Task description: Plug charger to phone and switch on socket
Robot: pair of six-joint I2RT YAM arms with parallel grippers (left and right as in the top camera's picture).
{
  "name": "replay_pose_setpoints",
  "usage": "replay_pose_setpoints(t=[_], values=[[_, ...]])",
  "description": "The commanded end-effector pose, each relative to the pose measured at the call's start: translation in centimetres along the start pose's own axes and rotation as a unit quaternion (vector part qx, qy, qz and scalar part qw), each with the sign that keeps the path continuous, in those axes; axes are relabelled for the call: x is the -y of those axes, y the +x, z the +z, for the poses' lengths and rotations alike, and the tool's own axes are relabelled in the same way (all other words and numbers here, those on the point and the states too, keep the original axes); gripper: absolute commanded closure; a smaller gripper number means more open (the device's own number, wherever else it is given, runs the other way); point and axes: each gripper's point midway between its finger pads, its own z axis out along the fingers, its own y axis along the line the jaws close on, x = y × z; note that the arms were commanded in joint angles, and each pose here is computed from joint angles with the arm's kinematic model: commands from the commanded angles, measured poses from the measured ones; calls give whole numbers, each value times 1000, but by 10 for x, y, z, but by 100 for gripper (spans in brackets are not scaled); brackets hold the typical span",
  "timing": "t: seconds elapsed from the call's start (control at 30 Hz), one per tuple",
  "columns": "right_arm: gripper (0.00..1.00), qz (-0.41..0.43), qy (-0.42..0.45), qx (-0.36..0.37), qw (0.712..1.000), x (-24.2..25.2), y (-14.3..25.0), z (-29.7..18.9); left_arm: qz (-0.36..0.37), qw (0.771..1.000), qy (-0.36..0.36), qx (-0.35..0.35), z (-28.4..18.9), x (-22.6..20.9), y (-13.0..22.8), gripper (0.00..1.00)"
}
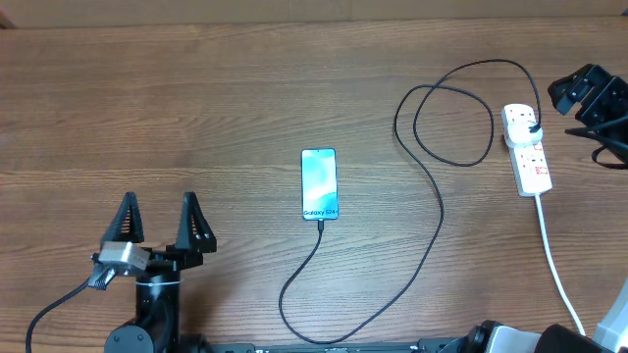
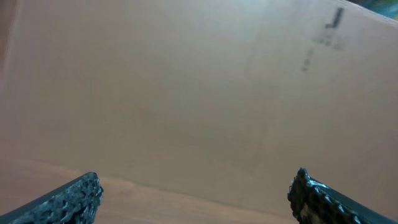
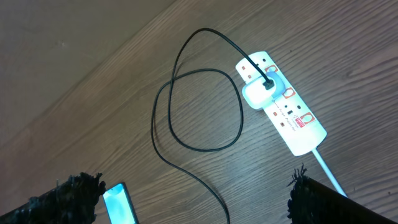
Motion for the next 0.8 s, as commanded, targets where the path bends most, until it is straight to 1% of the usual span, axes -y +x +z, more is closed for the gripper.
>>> replay_pose_setpoints(t=[0.0,0.27,0.33,0.47,0.57,0.63,0.7,0.77], values=[[0,-1,1,8,1000,-1,-4,-2,22,999,-37,2,-1,-20,12,0],[0,-1,1,8,1000,-1,-4,-2,23,998,-51,-23,-2,-37,51,0],[0,-1,1,8,1000,-1,-4,-2,22,997,-58,-47,-3,-42,66,0],[0,-1,1,8,1000,-1,-4,-2,21,993,-73,-86,-7,-50,85,0],[0,-1,1,8,1000,-1,-4,-2,21,988,-87,-126,-12,-57,104,0],[0,-1,1,8,1000,-1,-4,-2,20,980,-102,-171,-20,-64,125,1],[0,-1,1,8,1000,-1,-4,-2,53,979,-89,-175,-19,-62,125,0],[0,-1,1,8,1000,-1,-4,-2,70,978,-79,-178,-19,-59,126,0]])
